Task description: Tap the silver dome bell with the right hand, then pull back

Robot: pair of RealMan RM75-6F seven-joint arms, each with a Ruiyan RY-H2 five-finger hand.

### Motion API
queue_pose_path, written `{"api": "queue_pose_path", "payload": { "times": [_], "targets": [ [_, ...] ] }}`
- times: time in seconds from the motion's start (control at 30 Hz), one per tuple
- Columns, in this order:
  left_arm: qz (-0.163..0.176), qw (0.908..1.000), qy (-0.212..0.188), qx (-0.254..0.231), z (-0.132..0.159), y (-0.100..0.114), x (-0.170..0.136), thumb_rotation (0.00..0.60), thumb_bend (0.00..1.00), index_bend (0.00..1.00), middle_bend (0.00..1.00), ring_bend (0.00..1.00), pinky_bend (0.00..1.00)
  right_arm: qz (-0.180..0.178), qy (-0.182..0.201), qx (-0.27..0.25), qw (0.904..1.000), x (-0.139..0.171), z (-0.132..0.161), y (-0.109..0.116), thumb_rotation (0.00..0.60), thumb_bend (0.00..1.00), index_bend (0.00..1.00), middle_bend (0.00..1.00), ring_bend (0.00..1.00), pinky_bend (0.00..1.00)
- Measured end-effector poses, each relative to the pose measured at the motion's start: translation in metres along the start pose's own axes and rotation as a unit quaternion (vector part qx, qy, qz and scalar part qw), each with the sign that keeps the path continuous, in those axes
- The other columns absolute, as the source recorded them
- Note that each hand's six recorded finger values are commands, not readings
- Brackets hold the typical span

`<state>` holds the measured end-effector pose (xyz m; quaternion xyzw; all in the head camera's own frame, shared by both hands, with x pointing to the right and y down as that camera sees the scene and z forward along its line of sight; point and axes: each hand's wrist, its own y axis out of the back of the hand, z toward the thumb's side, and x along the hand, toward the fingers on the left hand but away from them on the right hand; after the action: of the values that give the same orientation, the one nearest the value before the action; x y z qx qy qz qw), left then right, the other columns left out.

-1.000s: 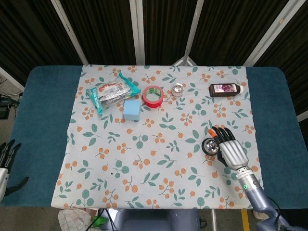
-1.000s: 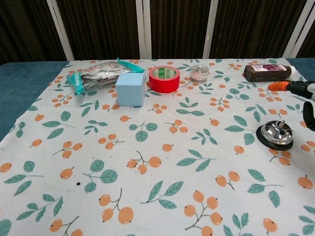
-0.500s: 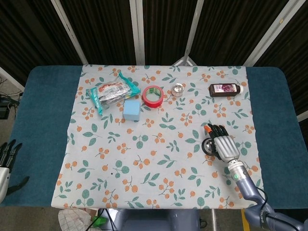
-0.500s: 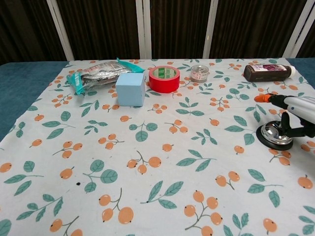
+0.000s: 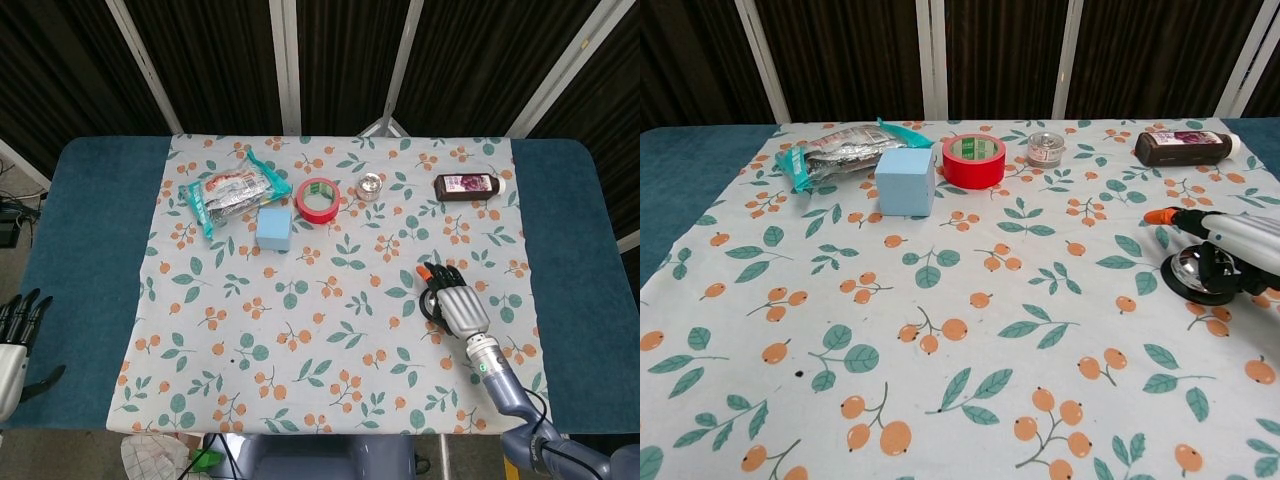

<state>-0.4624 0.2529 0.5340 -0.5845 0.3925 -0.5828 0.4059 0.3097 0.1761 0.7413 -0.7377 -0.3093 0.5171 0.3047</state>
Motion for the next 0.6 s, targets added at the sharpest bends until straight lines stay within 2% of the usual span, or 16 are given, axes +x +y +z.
{"api": "queue_pose_path", "payload": {
  "times": [0.1, 0.23, 0.6],
  "targets": [
    [-0.001, 1.0000, 0.000, 0.000, 0.000, 0.000, 0.000, 0.600, 0.27, 0.09, 0.00, 0.00, 0.09, 0.000, -0.001, 0.001, 1.0000, -0.001, -0.001, 0.001, 0.600, 1.00, 0.00, 0.00, 0.00, 0.00],
    [-0.001, 1.0000, 0.000, 0.000, 0.001, 0.000, 0.000, 0.600, 0.27, 0.09, 0.00, 0.00, 0.09, -0.017, 0.006, 0.000, 0.9998, -0.001, 0.001, 0.013, 0.600, 1.00, 0.00, 0.00, 0.00, 0.00],
    [-0.002, 1.0000, -0.003, -0.002, 0.001, 0.000, -0.001, 0.600, 0.27, 0.09, 0.00, 0.00, 0.09, -0.087, 0.052, -0.011, 0.9948, 0.022, 0.029, 0.073, 0.600, 1.00, 0.00, 0.00, 0.00, 0.00]
  ]
}}
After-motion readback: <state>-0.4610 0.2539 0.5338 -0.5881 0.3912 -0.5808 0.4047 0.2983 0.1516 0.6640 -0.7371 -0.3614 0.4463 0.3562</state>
